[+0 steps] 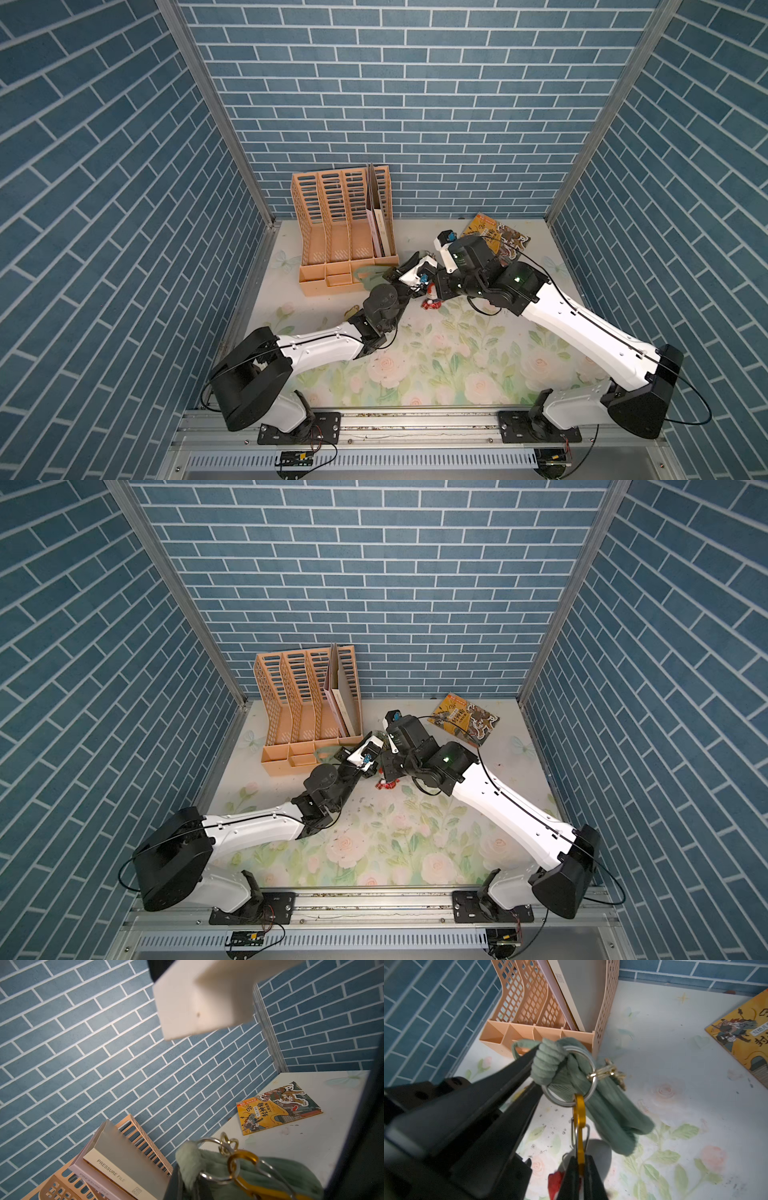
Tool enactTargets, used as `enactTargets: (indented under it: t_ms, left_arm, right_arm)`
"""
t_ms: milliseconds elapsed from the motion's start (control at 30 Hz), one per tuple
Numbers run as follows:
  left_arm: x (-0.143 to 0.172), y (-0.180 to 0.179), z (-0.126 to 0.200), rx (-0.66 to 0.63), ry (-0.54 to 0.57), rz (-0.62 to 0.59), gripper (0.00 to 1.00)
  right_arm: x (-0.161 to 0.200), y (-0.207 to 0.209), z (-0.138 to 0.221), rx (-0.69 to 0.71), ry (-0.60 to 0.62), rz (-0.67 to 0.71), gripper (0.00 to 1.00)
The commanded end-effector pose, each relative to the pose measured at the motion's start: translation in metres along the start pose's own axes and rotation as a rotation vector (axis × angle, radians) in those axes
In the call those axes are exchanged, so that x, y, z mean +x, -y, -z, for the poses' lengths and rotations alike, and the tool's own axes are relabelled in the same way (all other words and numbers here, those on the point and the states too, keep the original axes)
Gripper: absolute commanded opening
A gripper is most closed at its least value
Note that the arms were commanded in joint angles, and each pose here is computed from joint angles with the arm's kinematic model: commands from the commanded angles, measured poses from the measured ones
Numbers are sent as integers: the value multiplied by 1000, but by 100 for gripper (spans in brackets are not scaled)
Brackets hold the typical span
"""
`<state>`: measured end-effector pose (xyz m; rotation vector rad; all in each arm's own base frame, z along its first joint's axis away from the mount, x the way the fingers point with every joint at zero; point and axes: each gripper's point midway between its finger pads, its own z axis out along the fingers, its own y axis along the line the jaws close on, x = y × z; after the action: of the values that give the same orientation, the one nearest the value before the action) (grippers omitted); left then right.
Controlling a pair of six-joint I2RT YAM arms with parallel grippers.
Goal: Remove the decoration from the bag
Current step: Remove the decoration item from the bag.
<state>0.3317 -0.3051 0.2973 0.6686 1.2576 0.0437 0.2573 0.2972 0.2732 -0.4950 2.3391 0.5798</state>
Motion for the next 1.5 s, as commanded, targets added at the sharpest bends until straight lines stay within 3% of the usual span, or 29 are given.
enactTargets:
  t_ms: [0, 200, 300, 467, 700, 800, 1133, 1467]
  left_arm:
    - [-24, -13, 0, -44, 76, 66, 0]
    - [-31, -25, 11, -8, 144, 171, 0]
    - [-29, -30, 17, 32, 172, 217, 0]
    - [-32, -30, 28, 127, 225, 264, 0]
    - [-44, -22, 35, 228, 279, 309, 0]
    - [-47, -20, 35, 253, 284, 324, 0]
    - [-62, -3, 49, 397, 340, 376, 0]
    - [-77, 9, 66, 520, 434, 421, 0]
  right_arm:
    - [-1, -31, 1, -166, 33, -95, 17]
    - [-1, -25, 10, -182, 101, -52, 31]
    - [-3, -28, 25, -264, 145, -9, 34]
    - [-10, -8, 46, -316, 296, 48, 32]
    - [-10, -30, 65, -509, 536, 195, 23]
    - [-6, -39, 61, -573, 563, 223, 24]
    - [2, -28, 34, -526, 576, 295, 41]
    - [9, -33, 39, -618, 580, 313, 48]
